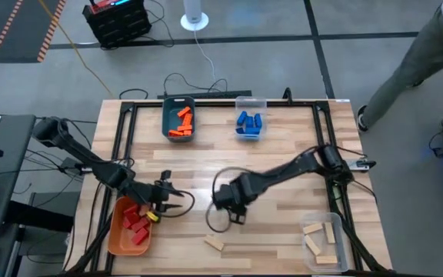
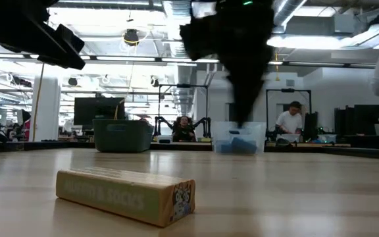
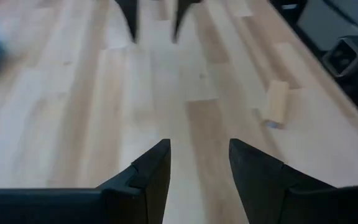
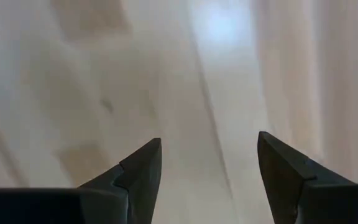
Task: Sort blocks
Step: Put the brown block into the bottom transparent bin
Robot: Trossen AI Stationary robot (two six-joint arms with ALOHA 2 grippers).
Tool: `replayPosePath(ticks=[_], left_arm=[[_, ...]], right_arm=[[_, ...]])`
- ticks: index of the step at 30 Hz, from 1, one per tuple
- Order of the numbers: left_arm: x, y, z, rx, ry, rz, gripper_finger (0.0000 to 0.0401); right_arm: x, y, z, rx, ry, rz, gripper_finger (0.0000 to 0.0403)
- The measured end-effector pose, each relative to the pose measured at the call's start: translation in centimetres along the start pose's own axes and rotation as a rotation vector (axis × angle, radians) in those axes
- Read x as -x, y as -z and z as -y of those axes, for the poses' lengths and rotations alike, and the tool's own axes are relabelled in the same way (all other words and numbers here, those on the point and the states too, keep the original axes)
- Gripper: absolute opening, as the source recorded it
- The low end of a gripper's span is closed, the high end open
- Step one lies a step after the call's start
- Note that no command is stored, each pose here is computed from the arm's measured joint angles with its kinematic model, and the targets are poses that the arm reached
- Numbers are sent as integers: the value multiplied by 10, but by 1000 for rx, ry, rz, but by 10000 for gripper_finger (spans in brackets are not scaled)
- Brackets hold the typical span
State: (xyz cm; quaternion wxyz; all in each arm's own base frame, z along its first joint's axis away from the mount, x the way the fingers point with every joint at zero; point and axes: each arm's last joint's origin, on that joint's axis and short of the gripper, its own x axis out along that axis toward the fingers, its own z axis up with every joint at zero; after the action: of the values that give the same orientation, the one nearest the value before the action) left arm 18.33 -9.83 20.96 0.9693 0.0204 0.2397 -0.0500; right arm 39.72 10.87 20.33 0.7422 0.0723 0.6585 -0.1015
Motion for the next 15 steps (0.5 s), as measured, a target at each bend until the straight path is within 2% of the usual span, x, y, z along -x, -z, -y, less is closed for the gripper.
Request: replayPosePath(ticks=[8, 11, 15], left_arm=[[-19, -8, 17, 22, 131, 106, 157], [-26, -13, 24, -8, 143, 94, 157], [-46, -18, 37, -59, 170, 37, 157]], right_arm=[[12, 60, -27, -123, 296, -219, 234], [20, 79, -41, -151, 340, -228, 234], [35, 98, -58, -207, 310, -160, 234]])
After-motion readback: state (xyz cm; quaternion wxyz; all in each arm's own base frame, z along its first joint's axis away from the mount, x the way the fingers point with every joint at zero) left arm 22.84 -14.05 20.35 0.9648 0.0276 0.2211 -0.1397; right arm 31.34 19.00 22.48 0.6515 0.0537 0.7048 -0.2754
